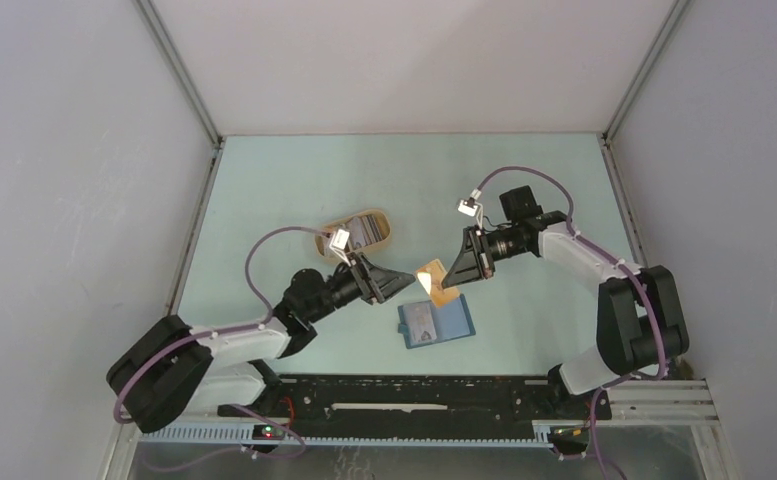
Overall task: Put the credit cards into the card holder
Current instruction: Pick up the credit card from the storage box.
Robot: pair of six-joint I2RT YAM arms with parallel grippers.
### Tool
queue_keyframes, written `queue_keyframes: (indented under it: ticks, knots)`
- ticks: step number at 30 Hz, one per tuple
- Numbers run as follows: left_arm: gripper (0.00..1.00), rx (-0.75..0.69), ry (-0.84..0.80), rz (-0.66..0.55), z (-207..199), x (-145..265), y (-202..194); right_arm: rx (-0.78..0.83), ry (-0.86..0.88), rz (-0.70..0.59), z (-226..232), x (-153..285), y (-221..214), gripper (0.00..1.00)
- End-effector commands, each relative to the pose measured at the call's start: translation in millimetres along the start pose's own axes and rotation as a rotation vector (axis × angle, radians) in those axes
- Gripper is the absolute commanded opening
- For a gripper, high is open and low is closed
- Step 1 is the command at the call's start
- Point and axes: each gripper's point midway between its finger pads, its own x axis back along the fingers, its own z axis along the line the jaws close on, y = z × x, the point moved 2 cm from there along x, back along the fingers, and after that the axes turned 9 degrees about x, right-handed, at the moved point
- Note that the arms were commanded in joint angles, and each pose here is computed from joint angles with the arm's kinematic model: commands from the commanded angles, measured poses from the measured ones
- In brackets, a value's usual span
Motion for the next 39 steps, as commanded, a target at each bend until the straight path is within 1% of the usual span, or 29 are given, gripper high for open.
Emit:
queue_keyframes:
  ticks: [1,8,13,19,24,26,28,29,30,32,33,34,35,36,39]
  knots:
    - [0.66,0.008,-0.092,0.000,-23,-14,2,0.009,0.042,-0.016,3,-2,9,0.00]
    - [0.53,0.048,-0.150,0.013,-32,-25,-1,0.002,0.055,0.000,3,-8,6,0.00]
    - [0.48,0.073,-0.187,0.030,-37,-29,-5,-0.007,0.058,0.008,2,-10,5,0.00]
    - [0.33,0.097,-0.227,0.043,-40,-32,-7,-0.011,0.066,0.018,2,-13,3,0.00]
    - [0.13,0.106,-0.244,0.062,-41,-33,-10,-0.010,0.066,0.026,1,-14,2,0.00]
    - [0.02,0.100,-0.247,0.069,-41,-33,-12,-0.011,0.063,0.028,1,-14,2,0.00]
    - [0.00,0.089,-0.246,0.070,-40,-31,-12,-0.004,0.053,0.032,-1,-14,1,0.00]
    - [0.00,0.080,-0.242,0.069,-39,-29,-13,0.002,0.043,0.039,-2,-14,0,0.03]
    - [0.00,0.070,-0.231,0.072,-36,-27,-14,0.017,0.027,0.049,-3,-13,1,0.10]
    - [0.00,0.047,-0.191,0.082,-28,-23,-16,0.057,-0.023,0.086,-7,-10,1,0.36]
    - [0.00,0.033,-0.178,0.082,-26,-19,-16,0.076,-0.051,0.110,-9,-7,0,0.45]
    - [0.00,0.017,-0.165,0.086,-23,-15,-17,0.098,-0.074,0.128,-10,-4,0,0.50]
    - [0.00,0.004,-0.149,0.094,-20,-12,-18,0.117,-0.107,0.150,-13,0,-2,0.54]
    - [0.00,-0.009,-0.135,0.101,-16,-8,-19,0.138,-0.142,0.171,-16,4,-4,0.54]
    - [0.00,-0.039,-0.093,0.142,-7,-1,-26,0.211,-0.258,0.230,-25,17,-7,0.54]
